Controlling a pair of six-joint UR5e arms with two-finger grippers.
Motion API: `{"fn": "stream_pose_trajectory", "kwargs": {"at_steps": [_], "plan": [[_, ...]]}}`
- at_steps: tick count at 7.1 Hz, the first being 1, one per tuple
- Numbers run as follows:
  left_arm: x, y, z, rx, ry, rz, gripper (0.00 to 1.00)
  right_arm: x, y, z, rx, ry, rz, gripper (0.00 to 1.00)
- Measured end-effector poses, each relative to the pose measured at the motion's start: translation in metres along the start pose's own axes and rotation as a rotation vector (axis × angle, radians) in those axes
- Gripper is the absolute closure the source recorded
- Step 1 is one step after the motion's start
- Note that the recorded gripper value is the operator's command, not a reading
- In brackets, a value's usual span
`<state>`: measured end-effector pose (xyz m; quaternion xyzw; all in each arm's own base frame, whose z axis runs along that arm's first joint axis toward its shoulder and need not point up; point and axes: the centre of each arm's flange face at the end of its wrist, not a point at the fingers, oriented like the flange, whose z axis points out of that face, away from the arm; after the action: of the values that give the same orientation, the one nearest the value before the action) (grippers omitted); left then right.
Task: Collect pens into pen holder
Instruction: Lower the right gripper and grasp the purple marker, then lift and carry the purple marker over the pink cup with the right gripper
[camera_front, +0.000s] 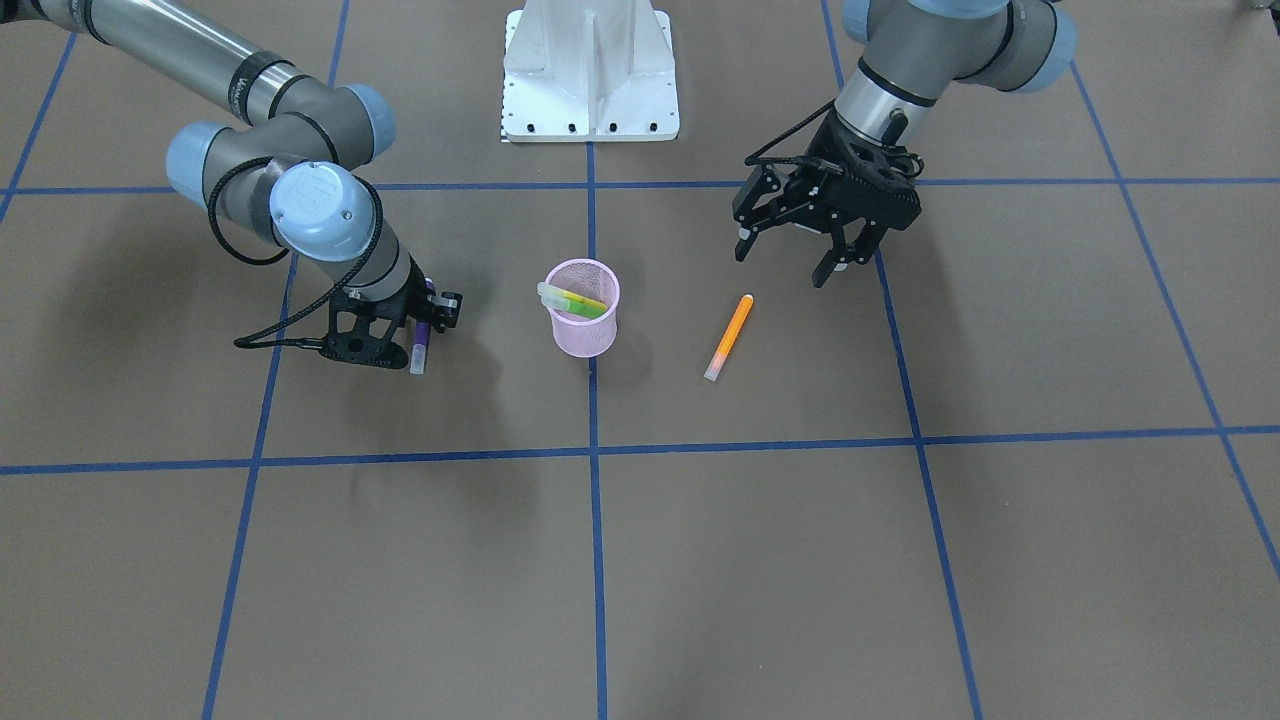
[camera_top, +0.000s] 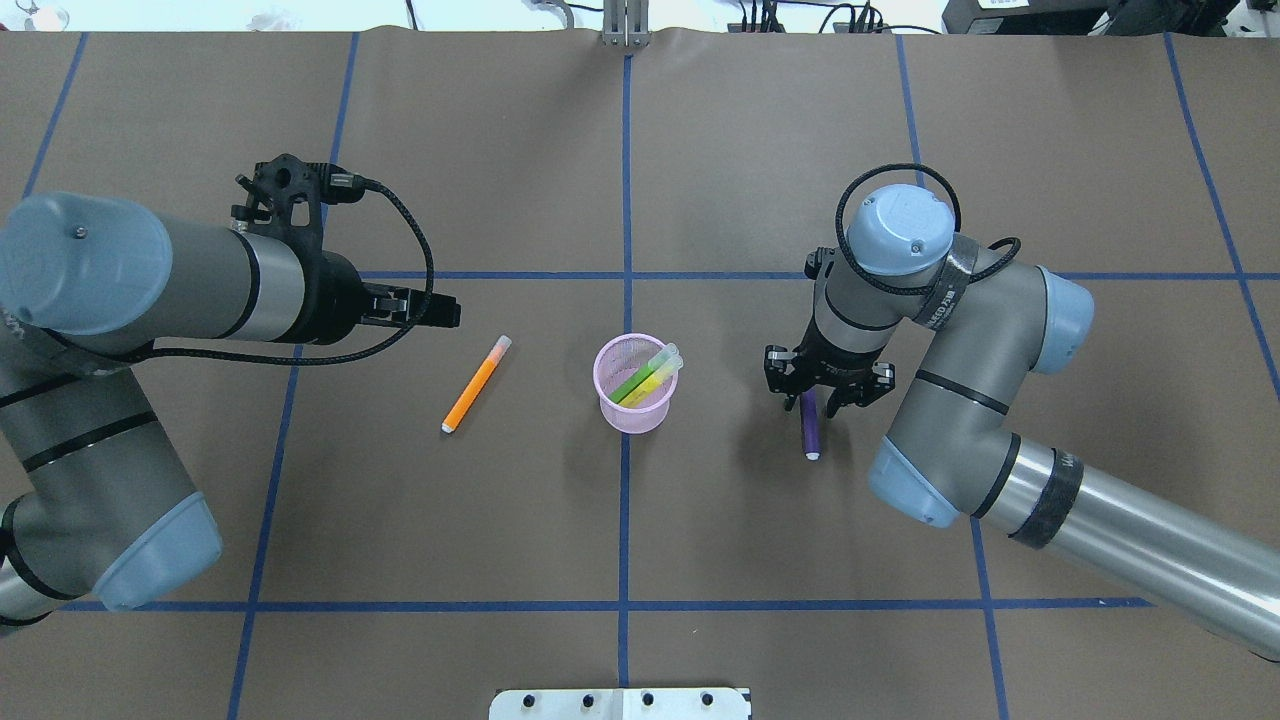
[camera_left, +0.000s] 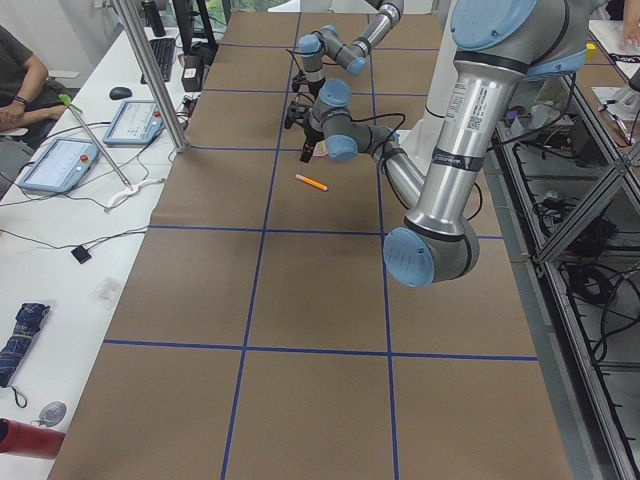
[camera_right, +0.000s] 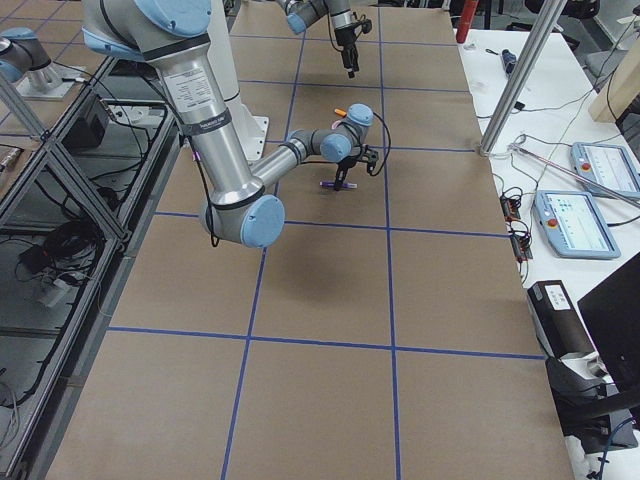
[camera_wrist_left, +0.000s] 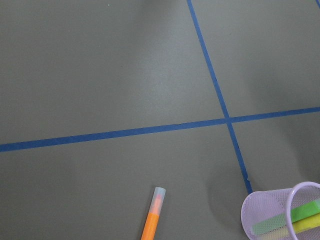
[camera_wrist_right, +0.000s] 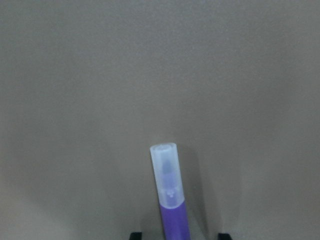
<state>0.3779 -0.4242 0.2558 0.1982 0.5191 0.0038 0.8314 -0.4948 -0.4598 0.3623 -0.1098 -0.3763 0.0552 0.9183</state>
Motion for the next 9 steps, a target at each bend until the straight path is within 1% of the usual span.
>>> {"fn": "stream_pose_trajectory", "kwargs": {"at_steps": [3,4,5,6,8,9], "plan": [[-0.004,0.002,0.000,-0.002,-0.004,0.000,0.01,-0.001,0.000,-0.003,0.001,-0.005,-0.004,1.00],[-0.005,0.003,0.000,-0.003,-0.004,0.000,0.01,-0.002,-0.001,-0.009,0.006,-0.014,-0.002,1.00],[-0.005,0.003,0.000,-0.002,-0.002,0.002,0.01,-0.006,0.001,-0.023,0.019,-0.037,-0.005,1.00],[-0.004,0.002,-0.002,0.001,0.002,0.003,0.01,-0.012,0.009,-0.045,0.065,-0.067,-0.007,1.00],[-0.006,0.004,-0.003,0.001,0.000,0.009,0.01,-0.034,0.041,-0.087,0.270,-0.121,0.018,1.00],[-0.008,0.004,-0.002,-0.001,-0.006,0.011,0.01,-0.044,0.056,-0.111,0.355,-0.167,0.043,1.00]]}}
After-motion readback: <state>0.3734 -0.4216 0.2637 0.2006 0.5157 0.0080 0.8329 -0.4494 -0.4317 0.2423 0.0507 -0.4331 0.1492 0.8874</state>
